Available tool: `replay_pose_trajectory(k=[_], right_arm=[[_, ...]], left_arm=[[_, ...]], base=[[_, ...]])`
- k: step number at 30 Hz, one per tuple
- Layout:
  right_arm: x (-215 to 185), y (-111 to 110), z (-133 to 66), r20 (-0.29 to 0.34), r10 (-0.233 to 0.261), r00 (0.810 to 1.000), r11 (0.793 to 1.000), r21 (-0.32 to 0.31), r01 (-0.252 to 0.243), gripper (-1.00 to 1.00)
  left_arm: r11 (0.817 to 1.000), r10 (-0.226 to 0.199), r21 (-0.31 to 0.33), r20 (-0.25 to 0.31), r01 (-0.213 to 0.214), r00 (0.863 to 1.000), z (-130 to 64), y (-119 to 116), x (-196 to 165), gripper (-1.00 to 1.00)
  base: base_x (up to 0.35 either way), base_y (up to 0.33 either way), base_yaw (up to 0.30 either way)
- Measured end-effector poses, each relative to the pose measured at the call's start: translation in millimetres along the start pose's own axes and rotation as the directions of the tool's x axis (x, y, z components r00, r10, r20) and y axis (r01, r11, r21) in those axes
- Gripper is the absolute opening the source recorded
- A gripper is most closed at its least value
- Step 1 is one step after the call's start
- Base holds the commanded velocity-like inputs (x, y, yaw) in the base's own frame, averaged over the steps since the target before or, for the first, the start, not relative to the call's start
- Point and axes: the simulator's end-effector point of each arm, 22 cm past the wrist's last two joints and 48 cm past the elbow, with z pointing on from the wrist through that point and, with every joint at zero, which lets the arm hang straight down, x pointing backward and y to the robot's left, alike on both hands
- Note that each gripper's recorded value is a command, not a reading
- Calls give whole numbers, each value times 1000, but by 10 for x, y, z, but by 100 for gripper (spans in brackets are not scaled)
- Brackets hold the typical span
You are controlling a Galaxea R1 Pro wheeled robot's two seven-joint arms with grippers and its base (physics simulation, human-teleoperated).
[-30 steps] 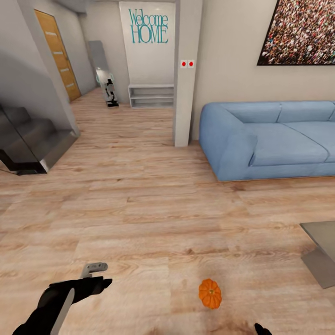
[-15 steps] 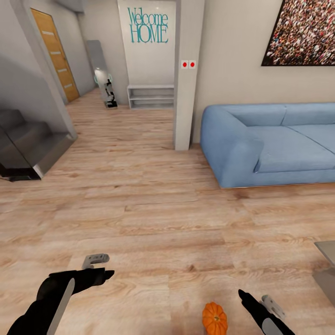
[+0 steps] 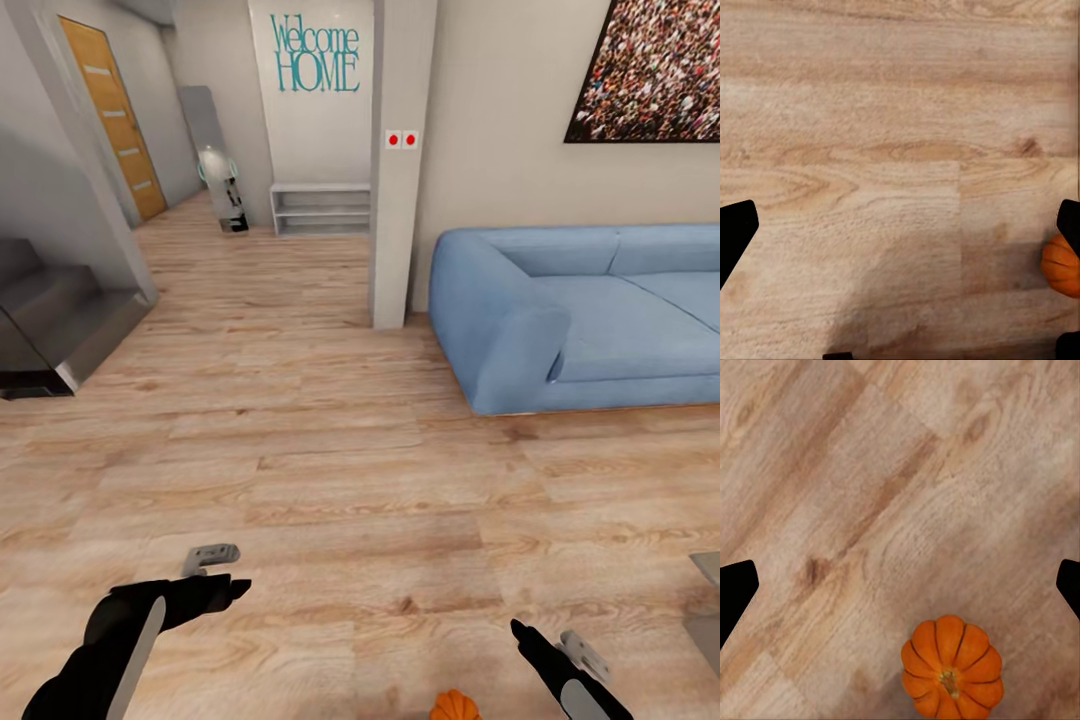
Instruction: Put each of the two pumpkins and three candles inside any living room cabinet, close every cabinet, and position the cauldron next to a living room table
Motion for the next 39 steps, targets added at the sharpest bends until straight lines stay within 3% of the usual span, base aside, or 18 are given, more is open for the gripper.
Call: replay_pose_trajectory(k=[5,25,35,39], right_arm=[[3,0,1,-1,0,1000,1000,0,0,100],[386,-73,314,-55,4,998,1000,-10,-5,100],[632,-323,471,-77,1,997,1000,22,0,100],[545,-238,504,-59,-42,997,999,-1,42,100]], left_arm=[[1000,-3,7,1,3,1000,2,-38,-2,100],[1000,-19,17,-18,19,1000,271,8,197,100],[1000,-20,20,-27,20,999,410,33,305,100],[999,-39,30,-19,39,999,324,122,245,100]], base=[[18,-10,0],[0,0,0],[-59,0,0],[0,0,0]])
